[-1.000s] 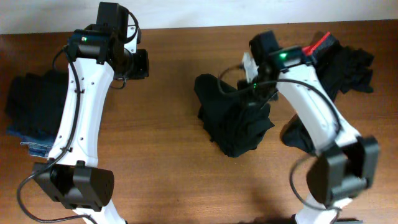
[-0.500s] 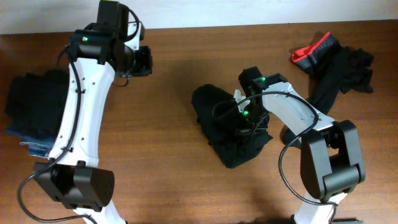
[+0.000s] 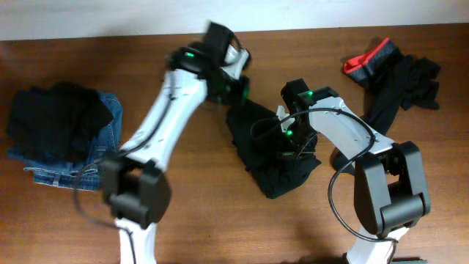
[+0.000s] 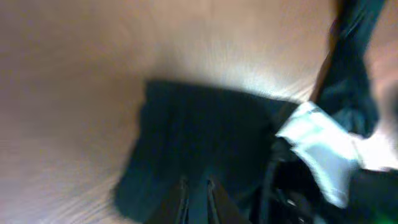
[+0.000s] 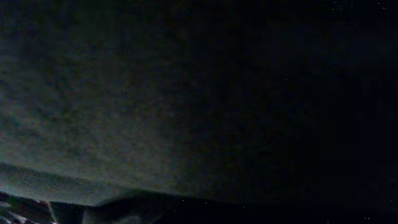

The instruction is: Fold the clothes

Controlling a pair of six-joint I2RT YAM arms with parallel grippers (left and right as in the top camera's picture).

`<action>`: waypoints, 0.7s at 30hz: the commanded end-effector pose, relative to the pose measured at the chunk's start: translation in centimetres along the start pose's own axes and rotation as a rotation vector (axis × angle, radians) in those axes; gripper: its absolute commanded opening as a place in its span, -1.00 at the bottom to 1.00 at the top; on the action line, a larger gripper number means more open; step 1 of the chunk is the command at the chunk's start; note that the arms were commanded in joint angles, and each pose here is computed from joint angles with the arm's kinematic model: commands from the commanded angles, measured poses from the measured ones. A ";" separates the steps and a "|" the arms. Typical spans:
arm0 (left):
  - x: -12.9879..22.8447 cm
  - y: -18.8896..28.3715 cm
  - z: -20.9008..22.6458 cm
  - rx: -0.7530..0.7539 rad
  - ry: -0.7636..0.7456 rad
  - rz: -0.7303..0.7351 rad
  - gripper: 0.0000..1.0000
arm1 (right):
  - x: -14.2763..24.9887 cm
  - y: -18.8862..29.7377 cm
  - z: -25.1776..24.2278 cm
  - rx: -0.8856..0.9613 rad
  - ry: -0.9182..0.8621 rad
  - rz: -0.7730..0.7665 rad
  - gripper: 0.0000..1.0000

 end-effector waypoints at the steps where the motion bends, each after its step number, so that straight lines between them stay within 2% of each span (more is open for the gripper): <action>1: 0.5 -3.2 0.7 0.000 0.034 0.084 -0.81 | 1.1 -3.1 -0.2 0.005 -0.036 0.113 -0.92; 11: 2.8 -10.6 1.7 -0.062 0.104 0.276 -0.87 | 1.2 -3.0 -0.2 0.004 -0.036 0.117 -0.92; 21: 3.0 -11.2 1.8 -0.078 0.103 0.283 -0.88 | 4.2 0.1 0.9 0.008 -0.061 0.200 -0.92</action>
Point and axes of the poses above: each gripper's point midway between its finger pads, its own y axis back along the fingers, its own z axis along the line the jaws close on, x = y × z, the point moved 10 cm from there along y, back along the fingers, and after that the axes turned 13 degrees about y, right-handed, at the moved point
